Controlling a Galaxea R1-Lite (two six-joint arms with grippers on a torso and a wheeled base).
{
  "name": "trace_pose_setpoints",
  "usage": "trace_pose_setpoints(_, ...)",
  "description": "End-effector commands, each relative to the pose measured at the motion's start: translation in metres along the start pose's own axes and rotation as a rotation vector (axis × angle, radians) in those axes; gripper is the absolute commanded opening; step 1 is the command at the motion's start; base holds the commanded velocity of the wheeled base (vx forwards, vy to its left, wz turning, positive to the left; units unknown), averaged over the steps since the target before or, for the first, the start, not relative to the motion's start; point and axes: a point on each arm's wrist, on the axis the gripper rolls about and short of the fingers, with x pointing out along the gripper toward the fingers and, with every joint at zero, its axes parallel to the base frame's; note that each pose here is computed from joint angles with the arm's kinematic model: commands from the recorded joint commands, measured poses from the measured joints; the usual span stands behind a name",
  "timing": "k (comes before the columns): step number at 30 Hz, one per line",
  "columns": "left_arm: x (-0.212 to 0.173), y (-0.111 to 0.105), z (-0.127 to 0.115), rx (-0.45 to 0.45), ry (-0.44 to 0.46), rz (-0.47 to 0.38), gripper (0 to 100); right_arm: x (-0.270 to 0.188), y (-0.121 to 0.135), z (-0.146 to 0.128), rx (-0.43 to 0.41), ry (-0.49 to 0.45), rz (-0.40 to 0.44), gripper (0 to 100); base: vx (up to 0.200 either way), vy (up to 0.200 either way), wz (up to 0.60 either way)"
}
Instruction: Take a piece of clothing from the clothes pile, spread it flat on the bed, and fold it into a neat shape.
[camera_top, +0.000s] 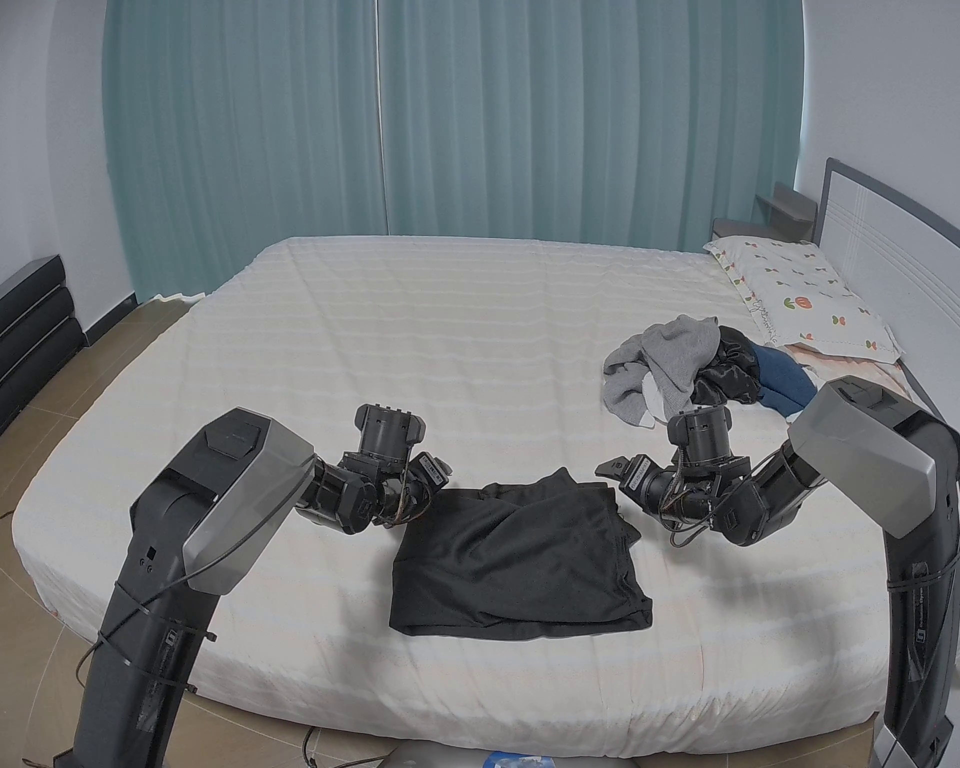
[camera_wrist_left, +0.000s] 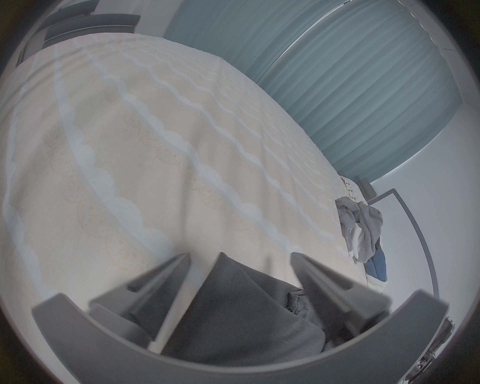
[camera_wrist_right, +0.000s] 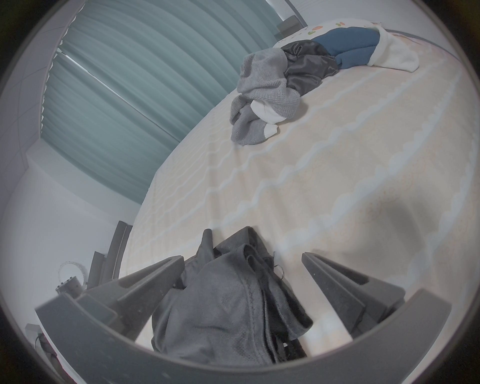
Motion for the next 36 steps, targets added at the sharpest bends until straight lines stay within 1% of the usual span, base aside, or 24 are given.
trace_pose_setpoints(1,0.004,0.004,-0.002,-0.025,0.002,0.012,0,0.005,-0.004,-0.005,-0.002,0.020,0.005,100,0.000,0.000,0.00)
trace_pose_setpoints(5,-0.004,-0.001,0.007,-0.103,-0.033,0.011,0,0.007,-0.001,-0.006,-0.008,0.044,0.033,100,0.000,0.000,0.00)
trace_pose_setpoints(6,-0.004,0.000,0.007,-0.106,-0.033,0.013,0,0.007,-0.001,-0.006,-0.008,0.045,0.034,100,0.000,0.000,0.00)
trace_pose_setpoints(7,-0.007,-0.002,0.010,-0.127,-0.047,0.014,0,0.008,0.002,-0.007,-0.015,0.050,0.049,100,0.000,0.000,0.00)
trace_pose_setpoints(11,-0.020,-0.005,0.018,-0.143,-0.062,0.011,0,0.010,0.005,-0.008,-0.035,0.051,0.061,100,0.000,0.000,0.00)
trace_pose_setpoints(14,-0.025,-0.006,0.018,-0.144,-0.061,0.013,0,0.013,0.007,-0.012,-0.055,0.057,0.065,100,0.000,0.000,0.00)
trace_pose_setpoints(15,-0.028,-0.005,0.018,-0.145,-0.057,0.015,0,0.015,0.006,-0.013,-0.070,0.058,0.064,0,0.000,0.000,0.00)
trace_pose_setpoints(24,-0.027,0.003,0.011,-0.145,-0.038,0.043,0,0.026,-0.003,-0.014,-0.111,0.050,0.042,0,0.000,0.000,0.00)
trace_pose_setpoints(29,-0.025,0.009,0.013,-0.150,-0.044,0.050,0,0.024,-0.007,0.005,-0.095,0.002,0.043,0,0.000,0.000,0.00)
trace_pose_setpoints(36,-0.019,0.013,0.010,-0.140,-0.048,0.043,0,0.023,-0.010,0.012,-0.090,-0.021,0.034,0,0.000,0.000,0.00)
